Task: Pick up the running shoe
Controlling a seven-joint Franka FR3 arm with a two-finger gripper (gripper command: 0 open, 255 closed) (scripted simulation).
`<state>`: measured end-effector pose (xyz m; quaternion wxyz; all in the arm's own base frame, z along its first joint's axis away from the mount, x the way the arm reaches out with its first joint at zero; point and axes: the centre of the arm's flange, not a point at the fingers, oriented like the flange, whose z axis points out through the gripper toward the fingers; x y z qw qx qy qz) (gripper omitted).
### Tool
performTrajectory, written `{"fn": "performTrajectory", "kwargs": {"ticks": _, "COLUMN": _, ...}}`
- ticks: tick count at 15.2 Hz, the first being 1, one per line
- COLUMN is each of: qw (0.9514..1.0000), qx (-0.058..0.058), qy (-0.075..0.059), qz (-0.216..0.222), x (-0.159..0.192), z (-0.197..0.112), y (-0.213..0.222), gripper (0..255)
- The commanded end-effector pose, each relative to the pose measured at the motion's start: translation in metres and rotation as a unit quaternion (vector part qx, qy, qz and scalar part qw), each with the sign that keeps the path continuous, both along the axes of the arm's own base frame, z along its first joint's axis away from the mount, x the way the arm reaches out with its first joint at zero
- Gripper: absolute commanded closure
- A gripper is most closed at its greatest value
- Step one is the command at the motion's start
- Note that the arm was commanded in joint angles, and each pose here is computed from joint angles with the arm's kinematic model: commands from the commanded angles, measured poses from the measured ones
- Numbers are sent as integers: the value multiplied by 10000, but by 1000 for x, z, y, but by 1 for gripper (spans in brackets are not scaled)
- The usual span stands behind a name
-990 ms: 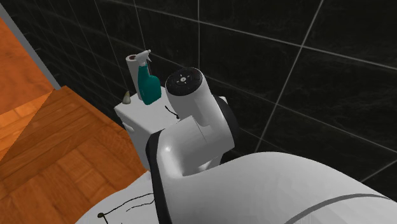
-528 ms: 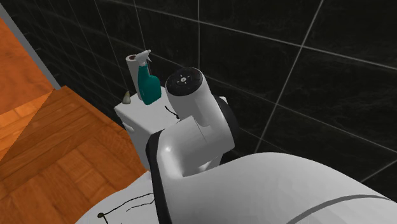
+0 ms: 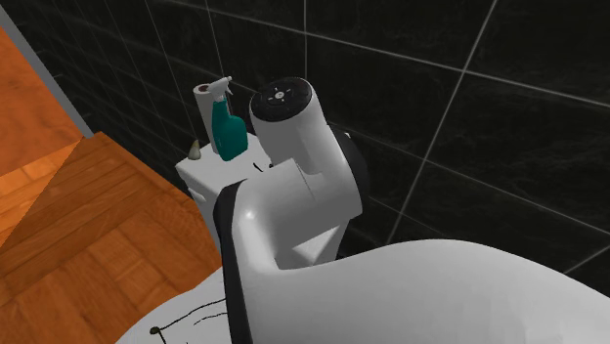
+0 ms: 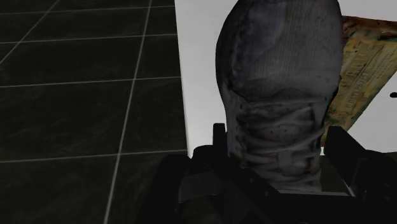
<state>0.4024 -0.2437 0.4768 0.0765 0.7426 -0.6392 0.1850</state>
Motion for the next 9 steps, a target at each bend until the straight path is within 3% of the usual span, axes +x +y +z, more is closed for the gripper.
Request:
{"fn": "performTrajectory", "kwargs": {"ticks": 1, "qw": 10000, "qx": -2, "qy": -4, "qz": 1, "x": 0, "z": 12, "y": -1, "gripper": 255}}
{"fn": "performTrajectory", "kwargs": {"ticks": 9, "qw": 10000, "qx": -2, "qy": -4, "qz": 1, "x": 0, "z": 44, "y": -1, "gripper": 255}}
